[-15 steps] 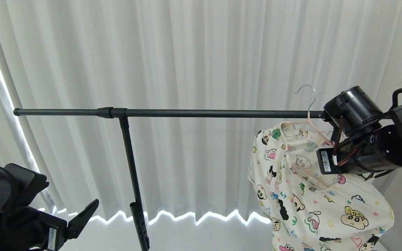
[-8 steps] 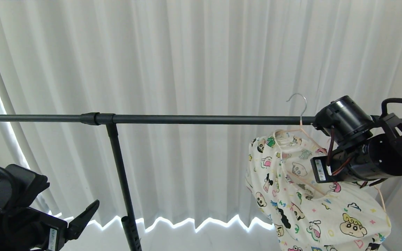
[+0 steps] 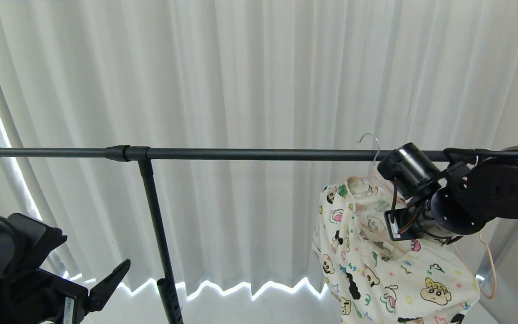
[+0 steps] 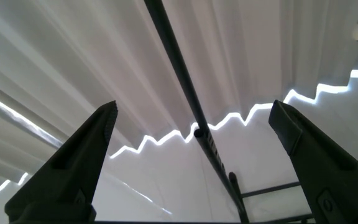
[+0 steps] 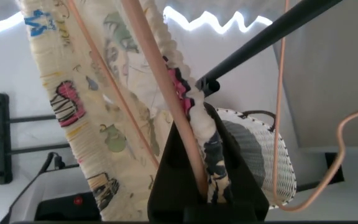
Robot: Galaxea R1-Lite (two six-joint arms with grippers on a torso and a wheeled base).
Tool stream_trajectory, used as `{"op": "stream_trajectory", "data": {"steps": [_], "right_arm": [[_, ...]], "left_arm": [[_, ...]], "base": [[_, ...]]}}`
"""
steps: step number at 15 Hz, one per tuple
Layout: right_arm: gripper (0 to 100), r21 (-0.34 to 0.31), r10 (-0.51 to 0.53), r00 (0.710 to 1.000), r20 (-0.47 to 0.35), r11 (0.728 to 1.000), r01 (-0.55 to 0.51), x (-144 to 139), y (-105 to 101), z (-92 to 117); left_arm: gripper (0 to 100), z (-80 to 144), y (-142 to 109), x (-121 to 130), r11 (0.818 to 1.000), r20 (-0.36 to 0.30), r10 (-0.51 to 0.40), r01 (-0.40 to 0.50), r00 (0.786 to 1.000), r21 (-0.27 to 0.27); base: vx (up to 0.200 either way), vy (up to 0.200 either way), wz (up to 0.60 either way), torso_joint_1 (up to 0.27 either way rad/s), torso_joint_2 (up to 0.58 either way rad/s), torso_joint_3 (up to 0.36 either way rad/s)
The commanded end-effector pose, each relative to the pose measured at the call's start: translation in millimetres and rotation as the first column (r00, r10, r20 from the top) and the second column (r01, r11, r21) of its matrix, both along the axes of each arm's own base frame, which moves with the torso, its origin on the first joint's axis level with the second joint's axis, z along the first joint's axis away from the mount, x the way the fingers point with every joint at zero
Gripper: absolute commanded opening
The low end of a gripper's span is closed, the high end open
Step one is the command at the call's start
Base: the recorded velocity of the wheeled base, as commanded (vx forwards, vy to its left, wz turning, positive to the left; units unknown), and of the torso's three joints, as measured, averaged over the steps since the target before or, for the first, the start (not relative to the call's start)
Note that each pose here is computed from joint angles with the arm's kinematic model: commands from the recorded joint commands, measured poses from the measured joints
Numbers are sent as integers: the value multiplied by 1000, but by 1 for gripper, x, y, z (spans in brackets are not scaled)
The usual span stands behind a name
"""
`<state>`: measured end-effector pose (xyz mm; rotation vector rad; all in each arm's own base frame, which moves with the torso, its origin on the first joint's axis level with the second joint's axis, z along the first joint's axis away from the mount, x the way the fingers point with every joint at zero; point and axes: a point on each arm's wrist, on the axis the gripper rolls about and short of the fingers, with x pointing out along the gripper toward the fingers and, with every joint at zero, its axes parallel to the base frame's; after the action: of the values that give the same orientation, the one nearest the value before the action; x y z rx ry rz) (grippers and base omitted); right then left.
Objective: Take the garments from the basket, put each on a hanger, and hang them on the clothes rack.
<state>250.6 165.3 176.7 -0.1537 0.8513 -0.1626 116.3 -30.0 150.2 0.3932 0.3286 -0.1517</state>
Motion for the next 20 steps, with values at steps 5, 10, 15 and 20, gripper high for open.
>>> {"op": "stream_trajectory", "data": {"steps": [5,10,15,20], "right_arm": [[0,-24,-4,999,-36,1000,3,2,2,-19],[0,-23,-4,999,-35,1000,3,3,2,-19],[100,29,-20,1000,18,999,20,-2,0,-4],[100,236,36,986,162,969,-74,-30,-19,51]], "left_arm": [[100,1,-1,0,1000,6,-10,10,1000,0],[100,3,-2,1,1000,11,-11,11,1000,0],[100,3,-2,1,1000,11,-10,10,1000,-1],[100,2,-2,1,1000,5,-10,10,1000,-1]], "base": [[0,0,0,0,0,0],[0,0,0,0,0,0],[0,0,0,0,0,0],[0,0,0,0,0,0]]}}
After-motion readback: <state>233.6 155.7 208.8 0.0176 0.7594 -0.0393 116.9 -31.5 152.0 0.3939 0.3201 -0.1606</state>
